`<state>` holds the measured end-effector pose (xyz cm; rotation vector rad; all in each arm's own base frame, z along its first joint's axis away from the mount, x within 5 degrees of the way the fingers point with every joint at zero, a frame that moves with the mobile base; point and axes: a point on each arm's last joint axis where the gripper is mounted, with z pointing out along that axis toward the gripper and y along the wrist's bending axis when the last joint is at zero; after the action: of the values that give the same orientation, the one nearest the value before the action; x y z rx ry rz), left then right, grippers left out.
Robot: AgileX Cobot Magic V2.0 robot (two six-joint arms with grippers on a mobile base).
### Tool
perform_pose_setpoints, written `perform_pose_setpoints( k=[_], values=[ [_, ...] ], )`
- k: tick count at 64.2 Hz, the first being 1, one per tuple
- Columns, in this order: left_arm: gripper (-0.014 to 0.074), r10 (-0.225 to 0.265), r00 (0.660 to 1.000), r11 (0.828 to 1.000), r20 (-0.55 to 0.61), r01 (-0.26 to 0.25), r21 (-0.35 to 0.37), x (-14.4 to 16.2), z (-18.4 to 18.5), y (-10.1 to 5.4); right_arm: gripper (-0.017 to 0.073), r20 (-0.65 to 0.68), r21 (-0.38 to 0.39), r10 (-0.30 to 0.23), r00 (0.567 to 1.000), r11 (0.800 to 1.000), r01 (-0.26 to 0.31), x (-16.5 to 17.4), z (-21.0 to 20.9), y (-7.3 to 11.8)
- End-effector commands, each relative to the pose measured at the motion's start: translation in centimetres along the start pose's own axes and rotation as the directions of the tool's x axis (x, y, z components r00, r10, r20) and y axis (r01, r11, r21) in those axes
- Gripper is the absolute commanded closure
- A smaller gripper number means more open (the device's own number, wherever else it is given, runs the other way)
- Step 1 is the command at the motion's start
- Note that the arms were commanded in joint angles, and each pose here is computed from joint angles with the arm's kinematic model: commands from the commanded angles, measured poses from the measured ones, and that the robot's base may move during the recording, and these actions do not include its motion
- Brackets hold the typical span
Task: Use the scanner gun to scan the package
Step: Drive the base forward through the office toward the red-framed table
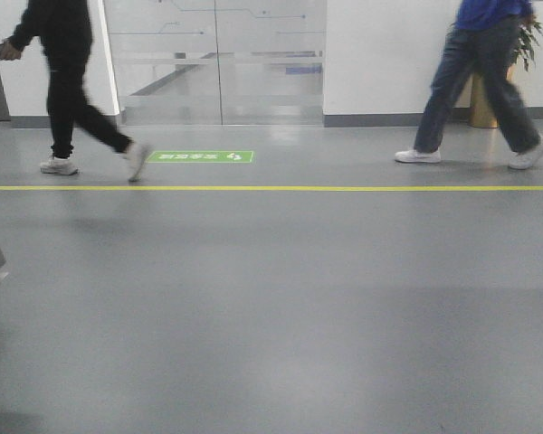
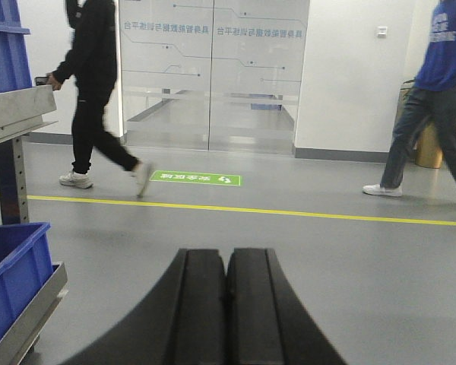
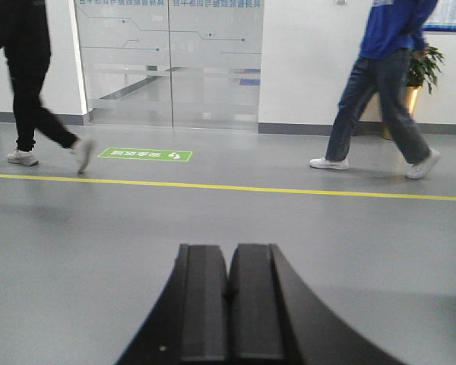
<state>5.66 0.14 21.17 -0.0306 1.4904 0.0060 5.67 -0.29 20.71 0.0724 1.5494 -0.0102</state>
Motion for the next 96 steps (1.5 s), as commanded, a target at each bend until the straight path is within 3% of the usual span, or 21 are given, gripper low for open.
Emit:
perform_pose_setpoints(
  k=[1,96],
  values=[
    [0.0704,0.001,1.000,1.000,0.026,-0.001,-0.003,-0.32,-0.04,0.02,0.0728,0.023,0.004,0.000,1.000,1.000,0.000,-0.21,-0.03,-0.02],
    [0.0704,0.001,1.000,1.000,0.026,-0.001,-0.003,-0.32,-0.04,0.02,0.0728,0.023,0.004,0.000,1.000,1.000,0.000,-0.21,-0.03,-0.02]
  ],
)
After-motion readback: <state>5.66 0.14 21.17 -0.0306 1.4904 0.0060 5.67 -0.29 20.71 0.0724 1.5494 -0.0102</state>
